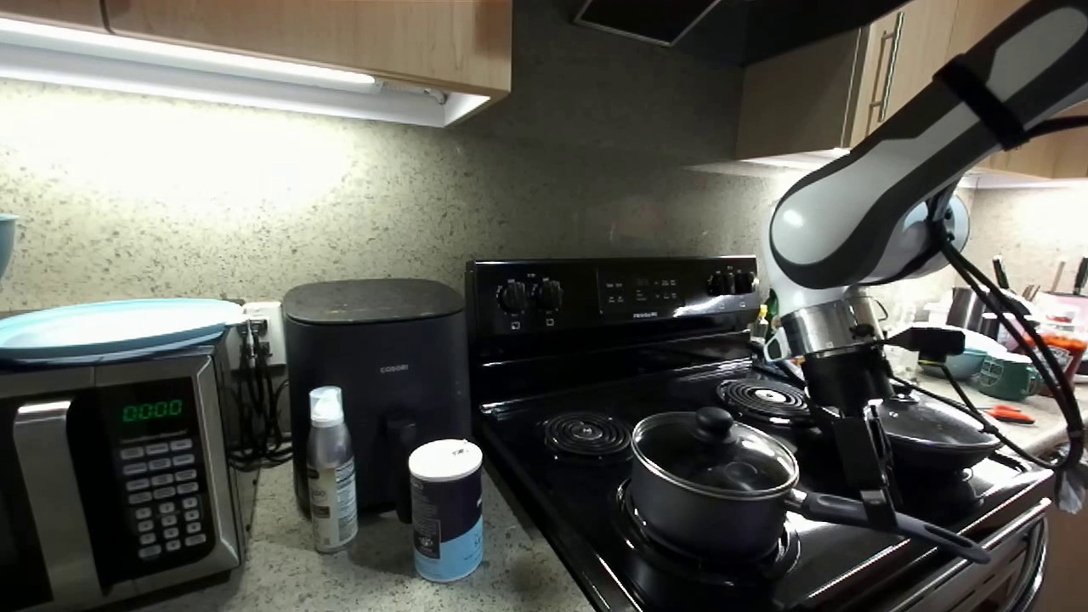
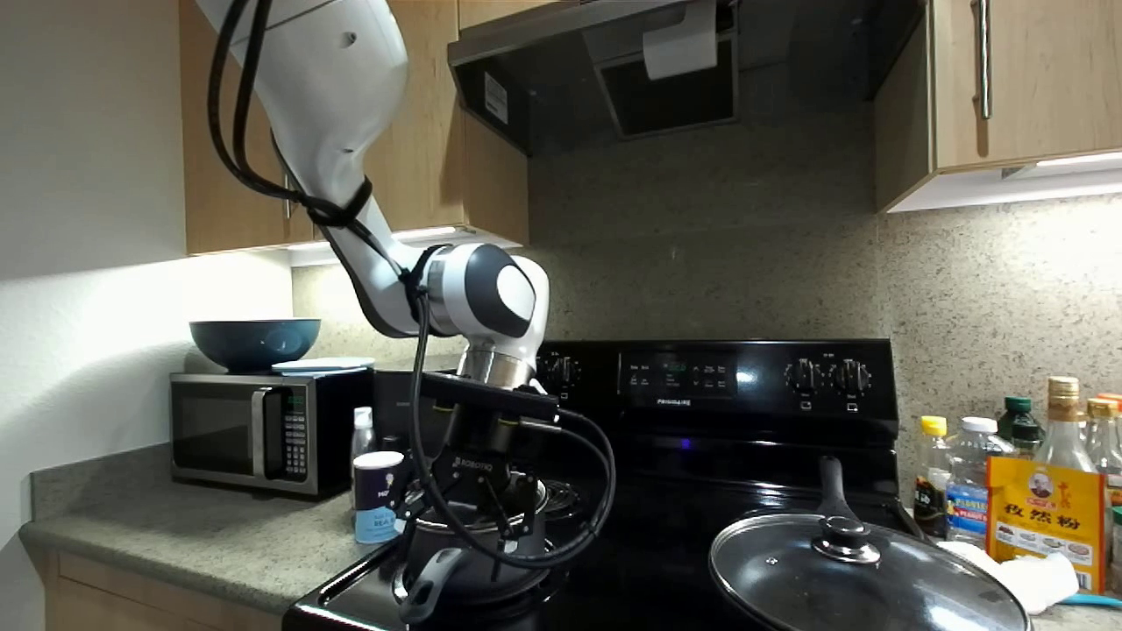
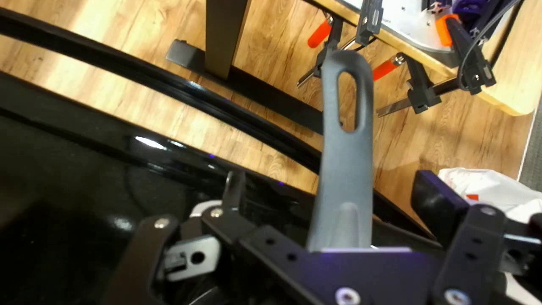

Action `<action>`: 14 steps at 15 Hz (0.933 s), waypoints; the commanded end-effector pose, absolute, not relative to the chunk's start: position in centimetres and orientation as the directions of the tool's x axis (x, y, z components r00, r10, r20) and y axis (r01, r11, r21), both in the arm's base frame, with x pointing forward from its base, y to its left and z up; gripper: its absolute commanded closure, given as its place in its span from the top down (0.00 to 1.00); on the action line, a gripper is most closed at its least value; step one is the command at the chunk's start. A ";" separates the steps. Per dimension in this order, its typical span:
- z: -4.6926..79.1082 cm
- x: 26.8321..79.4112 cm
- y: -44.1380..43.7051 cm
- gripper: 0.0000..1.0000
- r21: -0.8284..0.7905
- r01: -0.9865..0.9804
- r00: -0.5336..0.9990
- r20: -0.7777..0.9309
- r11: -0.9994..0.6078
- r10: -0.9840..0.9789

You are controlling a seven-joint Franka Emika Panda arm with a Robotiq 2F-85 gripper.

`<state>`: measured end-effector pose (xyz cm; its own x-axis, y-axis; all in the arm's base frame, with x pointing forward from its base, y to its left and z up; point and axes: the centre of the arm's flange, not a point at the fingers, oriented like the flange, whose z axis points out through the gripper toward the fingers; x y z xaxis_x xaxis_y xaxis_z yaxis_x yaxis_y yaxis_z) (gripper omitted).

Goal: Move the pot on the front cooker

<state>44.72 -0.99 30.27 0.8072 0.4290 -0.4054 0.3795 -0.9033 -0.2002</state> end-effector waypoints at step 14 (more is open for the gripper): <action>36.2 44.3 -0.9 1.00 -0.099 0.404 0.899 -0.143 -0.909 0.415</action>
